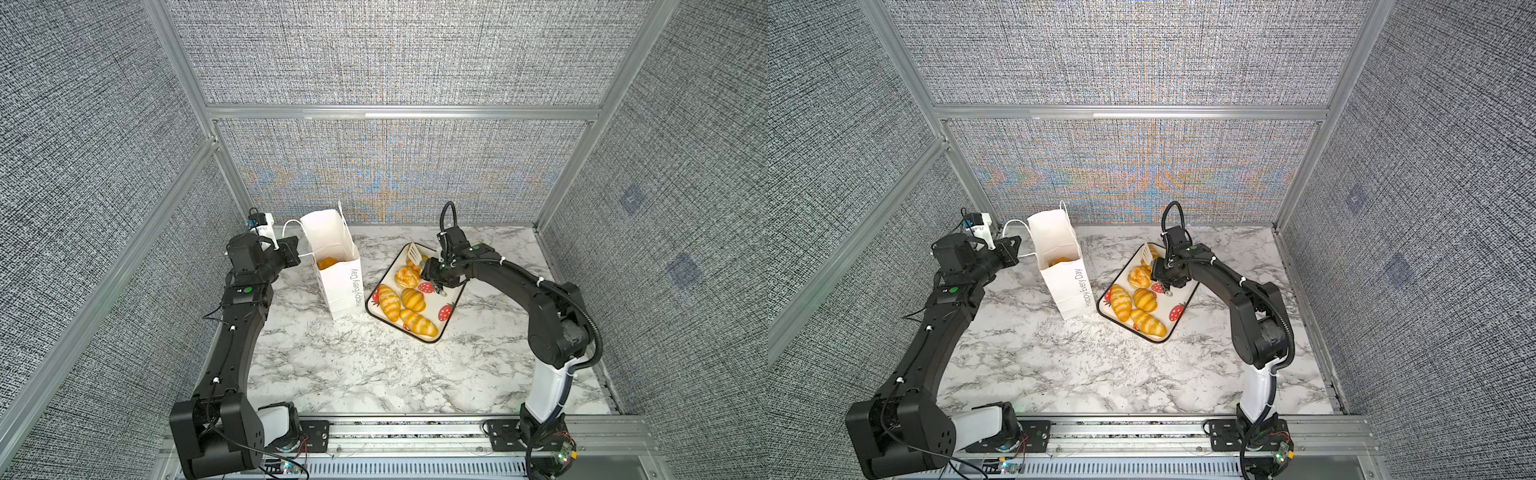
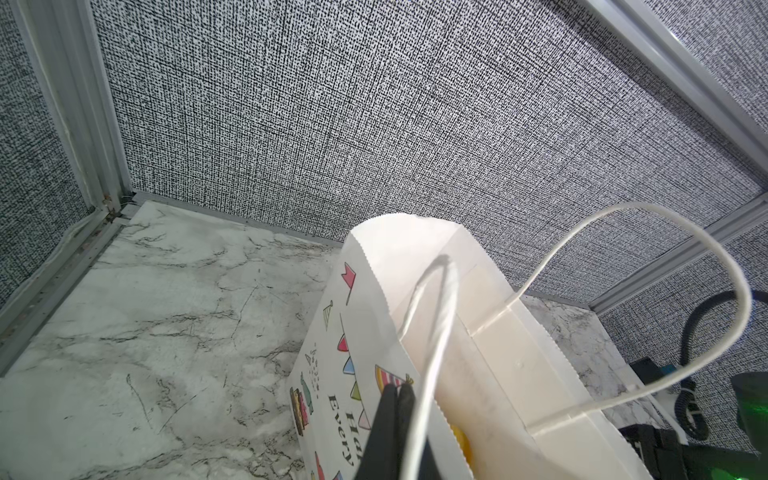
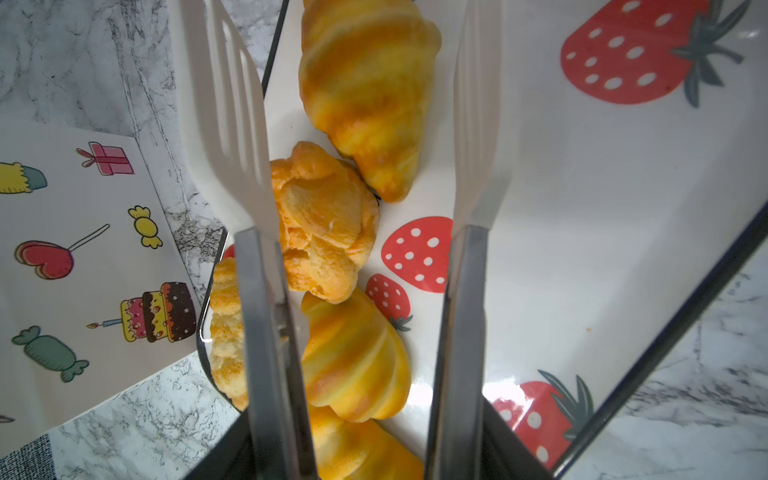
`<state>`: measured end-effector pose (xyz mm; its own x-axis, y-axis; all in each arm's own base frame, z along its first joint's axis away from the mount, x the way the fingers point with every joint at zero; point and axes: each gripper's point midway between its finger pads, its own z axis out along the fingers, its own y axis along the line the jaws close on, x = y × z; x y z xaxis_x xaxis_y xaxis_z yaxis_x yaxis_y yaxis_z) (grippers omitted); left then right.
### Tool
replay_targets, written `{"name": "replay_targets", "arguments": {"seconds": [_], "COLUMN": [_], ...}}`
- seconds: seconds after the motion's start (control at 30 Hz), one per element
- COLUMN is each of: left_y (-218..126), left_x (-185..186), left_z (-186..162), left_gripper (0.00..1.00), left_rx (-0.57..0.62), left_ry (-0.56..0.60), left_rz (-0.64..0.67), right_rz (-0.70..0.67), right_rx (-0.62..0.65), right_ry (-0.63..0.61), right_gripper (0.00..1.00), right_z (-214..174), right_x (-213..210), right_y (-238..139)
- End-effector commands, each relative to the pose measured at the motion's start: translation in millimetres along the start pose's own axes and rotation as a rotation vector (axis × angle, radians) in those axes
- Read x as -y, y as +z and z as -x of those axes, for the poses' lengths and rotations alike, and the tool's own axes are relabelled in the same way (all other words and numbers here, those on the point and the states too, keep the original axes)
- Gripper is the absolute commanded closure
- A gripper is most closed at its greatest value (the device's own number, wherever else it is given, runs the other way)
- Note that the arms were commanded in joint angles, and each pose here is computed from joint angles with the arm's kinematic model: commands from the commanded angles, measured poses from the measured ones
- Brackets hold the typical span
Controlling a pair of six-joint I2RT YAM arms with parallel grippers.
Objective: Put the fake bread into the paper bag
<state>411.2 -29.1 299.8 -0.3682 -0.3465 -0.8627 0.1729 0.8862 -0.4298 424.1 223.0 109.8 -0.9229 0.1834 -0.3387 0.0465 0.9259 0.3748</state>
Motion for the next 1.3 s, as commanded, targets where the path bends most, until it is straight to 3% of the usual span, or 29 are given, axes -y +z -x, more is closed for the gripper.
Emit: {"name": "replay_targets", "arguments": {"seconds": [0.0,1.0,1.27], "left_y": [-2,-1,-1], "left_x": [4,4,3], "left_z": [4,4,4], "left_gripper": [1.00,1.00,1.00], "left_rx": [0.015,0.015,0.015], "left_ry": [0.009,0.004,0.003], "left_rz": [-0.018,-0.020,-0.017], "right_rz": [0.006,0.001,-0.011], "right_rx": [0.000,-0.035,-0.031], "right_ry": [0.005,0.006,0.005], "right_gripper": [0.41,0.41,0.53], "right_z": [3,8,6], "right_x": [-2,-2,2], "right_y": [2,28,26]}}
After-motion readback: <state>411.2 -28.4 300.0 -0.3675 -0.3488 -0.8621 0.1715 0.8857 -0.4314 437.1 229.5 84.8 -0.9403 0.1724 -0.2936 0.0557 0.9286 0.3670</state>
